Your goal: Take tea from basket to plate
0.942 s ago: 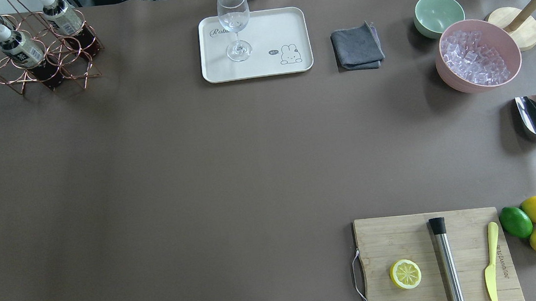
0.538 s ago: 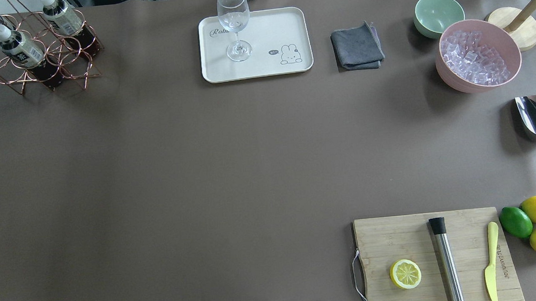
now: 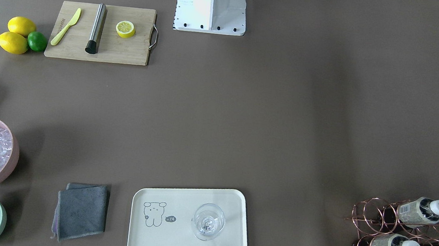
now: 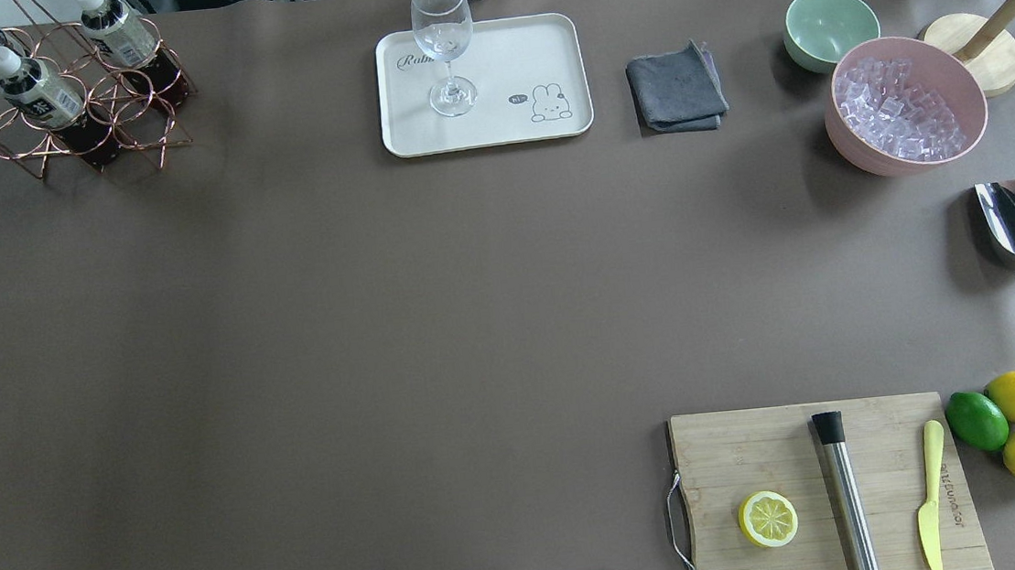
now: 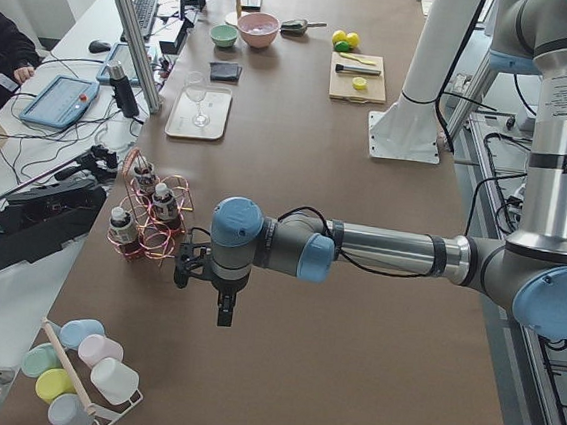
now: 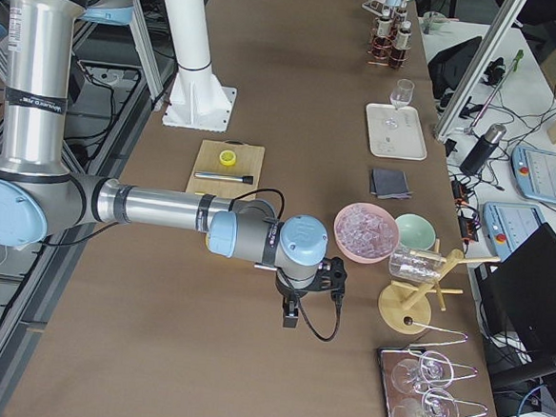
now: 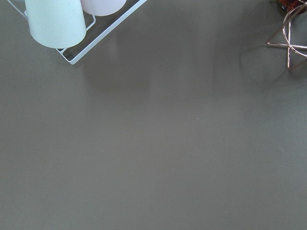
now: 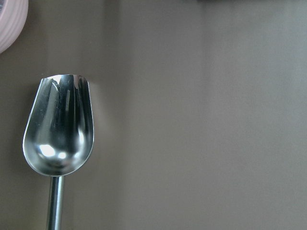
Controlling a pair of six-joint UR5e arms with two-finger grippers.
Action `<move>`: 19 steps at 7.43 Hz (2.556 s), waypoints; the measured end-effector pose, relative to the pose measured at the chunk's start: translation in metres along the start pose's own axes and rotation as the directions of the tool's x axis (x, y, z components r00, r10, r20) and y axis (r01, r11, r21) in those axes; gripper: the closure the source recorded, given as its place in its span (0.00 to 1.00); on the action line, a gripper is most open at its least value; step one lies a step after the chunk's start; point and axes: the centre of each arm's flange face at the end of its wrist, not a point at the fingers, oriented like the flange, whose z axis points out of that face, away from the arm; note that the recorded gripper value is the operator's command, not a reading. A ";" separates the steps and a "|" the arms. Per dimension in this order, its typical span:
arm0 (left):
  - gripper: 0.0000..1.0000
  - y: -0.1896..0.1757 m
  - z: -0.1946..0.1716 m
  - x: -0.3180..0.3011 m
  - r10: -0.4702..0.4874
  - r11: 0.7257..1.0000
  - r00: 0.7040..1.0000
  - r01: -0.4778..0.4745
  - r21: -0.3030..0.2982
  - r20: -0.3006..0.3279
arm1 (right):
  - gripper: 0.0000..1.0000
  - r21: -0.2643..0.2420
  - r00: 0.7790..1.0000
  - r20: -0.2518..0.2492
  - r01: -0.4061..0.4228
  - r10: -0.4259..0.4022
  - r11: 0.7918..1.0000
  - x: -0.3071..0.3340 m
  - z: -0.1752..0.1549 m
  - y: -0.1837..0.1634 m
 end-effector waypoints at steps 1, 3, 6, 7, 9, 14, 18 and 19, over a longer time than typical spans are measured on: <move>0.03 0.000 0.000 0.000 0.001 1.000 1.000 -0.001 0.000 0.000 | 0.00 0.000 1.000 0.000 0.000 0.000 1.000 0.000 0.000 0.000; 0.03 -0.002 0.000 0.002 0.003 1.000 1.000 -0.003 0.001 0.000 | 0.00 0.001 1.000 0.000 0.000 0.000 1.000 0.000 0.000 0.000; 0.03 -0.004 0.001 0.003 0.004 1.000 1.000 -0.004 0.000 0.001 | 0.00 0.002 1.000 0.000 0.004 -0.004 1.000 -0.001 -0.001 -0.002; 0.03 -0.004 0.001 0.003 0.004 1.000 1.000 -0.004 -0.001 0.001 | 0.00 0.003 1.000 0.000 0.005 -0.005 1.000 -0.002 -0.001 -0.002; 0.03 -0.003 0.002 0.002 0.002 1.000 1.000 -0.002 -0.004 0.002 | 0.00 0.003 1.000 -0.001 0.006 -0.006 1.000 -0.002 -0.001 -0.003; 0.03 -0.003 0.004 0.001 0.001 1.000 1.000 -0.001 -0.007 0.003 | 0.00 0.001 1.000 -0.002 0.006 -0.006 1.000 -0.002 -0.001 -0.003; 0.03 -0.007 0.003 0.010 0.016 1.000 1.000 -0.016 -0.005 -0.001 | 0.00 0.000 1.000 -0.002 0.005 -0.005 1.000 -0.001 0.000 -0.003; 0.03 -0.008 0.002 0.011 0.018 1.000 1.000 -0.018 -0.003 -0.002 | 0.00 0.000 1.000 -0.002 0.005 -0.005 1.000 -0.001 0.000 -0.003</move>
